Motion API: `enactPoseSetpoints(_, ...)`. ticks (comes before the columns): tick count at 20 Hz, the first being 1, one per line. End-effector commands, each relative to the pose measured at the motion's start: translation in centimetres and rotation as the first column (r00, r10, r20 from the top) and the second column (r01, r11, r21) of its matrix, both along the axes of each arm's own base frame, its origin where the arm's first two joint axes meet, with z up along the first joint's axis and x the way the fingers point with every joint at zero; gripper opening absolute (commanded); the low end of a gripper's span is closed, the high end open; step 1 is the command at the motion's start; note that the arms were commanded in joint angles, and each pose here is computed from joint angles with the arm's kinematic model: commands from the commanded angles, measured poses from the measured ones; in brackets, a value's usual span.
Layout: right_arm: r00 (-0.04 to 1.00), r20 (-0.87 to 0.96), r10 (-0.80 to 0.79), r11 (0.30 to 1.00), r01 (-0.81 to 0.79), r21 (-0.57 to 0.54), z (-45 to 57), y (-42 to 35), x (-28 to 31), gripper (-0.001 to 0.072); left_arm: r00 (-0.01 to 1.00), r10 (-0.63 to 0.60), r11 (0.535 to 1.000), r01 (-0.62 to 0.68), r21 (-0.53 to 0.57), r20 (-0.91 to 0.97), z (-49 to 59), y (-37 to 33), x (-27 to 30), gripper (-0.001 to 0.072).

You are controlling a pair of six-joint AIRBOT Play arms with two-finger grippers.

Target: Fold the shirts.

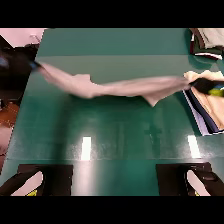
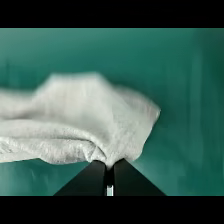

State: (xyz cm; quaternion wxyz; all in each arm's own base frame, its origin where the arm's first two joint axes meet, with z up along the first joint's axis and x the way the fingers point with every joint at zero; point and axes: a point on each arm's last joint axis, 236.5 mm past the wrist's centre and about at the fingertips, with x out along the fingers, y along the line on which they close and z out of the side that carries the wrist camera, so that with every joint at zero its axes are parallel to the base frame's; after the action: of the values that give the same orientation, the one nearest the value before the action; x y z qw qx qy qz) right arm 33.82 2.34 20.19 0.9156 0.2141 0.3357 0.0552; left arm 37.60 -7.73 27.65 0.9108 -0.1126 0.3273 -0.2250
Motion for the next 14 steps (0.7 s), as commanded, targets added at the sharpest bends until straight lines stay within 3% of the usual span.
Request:
enactPoseSetpoints(1, 0.95, 0.304, -0.076, 0.995, 0.091, -0.036, 13.4, -2.6, -2.2, 0.002, 0.94, -0.001, 0.998, -0.023, 0.066, 0.342, 14.3, 0.0, -3.5, 0.0021)
enactPoseSetpoints(5, 0.879, 0.467, -0.093, 0.979, 0.166, -0.117, 21.5, -2.7, -6.9, 0.002, 0.787, -0.008, 0.996, -0.049, 0.075, 0.617, 24.9, -1.5, -10.6, 0.0021)
enactPoseSetpoints(10, 0.843, 0.526, -0.114, 0.944, 0.257, -0.207, 25.8, -2.3, -11.8, 0.002, 0.635, 0.0, 0.996, -0.073, 0.059, 0.773, 29.8, -2.9, -18.9, 0.0021)
enactPoseSetpoints(14, 0.927, 0.359, -0.111, 0.946, 0.21, -0.248, 23.4, -3.4, -11.1, 0.0018, 0.69, -0.006, 0.995, -0.065, 0.071, 0.723, 27.7, -2.8, -17.8, 0.002)
